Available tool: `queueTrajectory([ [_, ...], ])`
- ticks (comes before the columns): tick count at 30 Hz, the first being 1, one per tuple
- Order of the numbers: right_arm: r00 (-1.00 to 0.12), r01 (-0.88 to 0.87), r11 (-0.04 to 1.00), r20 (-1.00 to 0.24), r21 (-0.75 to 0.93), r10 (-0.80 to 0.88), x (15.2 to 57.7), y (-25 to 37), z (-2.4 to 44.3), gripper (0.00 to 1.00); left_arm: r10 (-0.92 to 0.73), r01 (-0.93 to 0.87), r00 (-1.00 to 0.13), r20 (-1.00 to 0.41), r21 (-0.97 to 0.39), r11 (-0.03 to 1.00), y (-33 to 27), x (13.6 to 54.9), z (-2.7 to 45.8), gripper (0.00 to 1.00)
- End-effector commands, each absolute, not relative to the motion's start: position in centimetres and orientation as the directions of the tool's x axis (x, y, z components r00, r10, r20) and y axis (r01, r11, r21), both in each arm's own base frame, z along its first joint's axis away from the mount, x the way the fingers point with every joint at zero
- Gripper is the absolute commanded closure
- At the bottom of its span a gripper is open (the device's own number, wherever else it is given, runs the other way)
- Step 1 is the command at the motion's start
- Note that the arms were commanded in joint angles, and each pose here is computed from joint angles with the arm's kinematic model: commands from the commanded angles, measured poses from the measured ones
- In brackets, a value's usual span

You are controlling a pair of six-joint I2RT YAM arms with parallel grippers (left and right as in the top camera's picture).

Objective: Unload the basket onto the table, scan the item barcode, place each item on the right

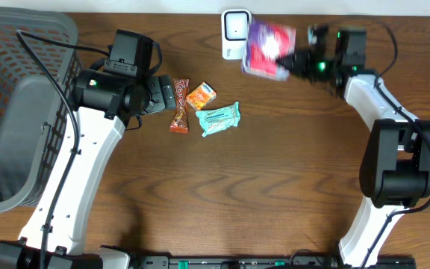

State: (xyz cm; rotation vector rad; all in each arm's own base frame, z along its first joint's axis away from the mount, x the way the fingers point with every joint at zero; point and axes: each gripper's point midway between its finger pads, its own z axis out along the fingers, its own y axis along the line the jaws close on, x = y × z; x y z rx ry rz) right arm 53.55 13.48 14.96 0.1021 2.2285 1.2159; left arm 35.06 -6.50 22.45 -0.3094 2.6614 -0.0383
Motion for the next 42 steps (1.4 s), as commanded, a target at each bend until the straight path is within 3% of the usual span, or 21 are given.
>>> queueTrajectory([
  [1,-0.77,-0.157,0.604,-0.479,0.782,0.421,55.5,15.1,17.2,0.99,-0.222,-0.215,-0.869,-0.441,-0.068,0.974,-6.2,35.0,22.5,0.02],
  [6,-0.647,-0.019,0.684,-0.531,0.729,0.547,57.8,16.3,16.6,0.99,-0.222,-0.215,-0.869,-0.442,-0.068,0.974,-6.2,35.0,22.5,0.02],
  [11,-0.564,-0.045,0.715,-0.609,0.697,0.558,58.7,19.0,17.2,0.99,-0.222,-0.215,-0.869,-0.441,-0.068,0.974,-6.2,35.0,22.5,0.02],
  [17,-0.534,-0.042,0.735,-0.637,0.677,0.557,59.1,18.8,17.2,0.99,-0.222,-0.215,-0.869,-0.442,-0.068,0.974,-6.2,35.0,22.5,0.02],
  [22,-0.568,-0.166,0.735,-0.673,0.657,0.473,59.2,17.2,18.7,0.99,-0.222,-0.215,-0.869,-0.442,-0.068,0.974,-6.2,35.0,22.5,0.02],
  [24,-0.585,-0.144,0.74,-0.659,0.657,0.472,59.2,14.6,19.0,0.99,-0.222,-0.215,-0.869,-0.442,-0.068,0.974,-6.2,35.0,22.5,0.02],
  [32,-0.56,0.23,0.726,-0.522,0.648,0.643,56.3,-2.5,18.3,0.99,-0.222,-0.215,-0.869,-0.441,-0.068,0.974,-6.2,35.0,22.5,0.02],
  [42,-0.441,0.635,0.606,-0.42,0.478,0.793,45.4,-23.4,13.7,0.99,-0.222,-0.215,-0.869,-0.442,-0.068,0.974,-6.2,35.0,22.5,0.02],
])
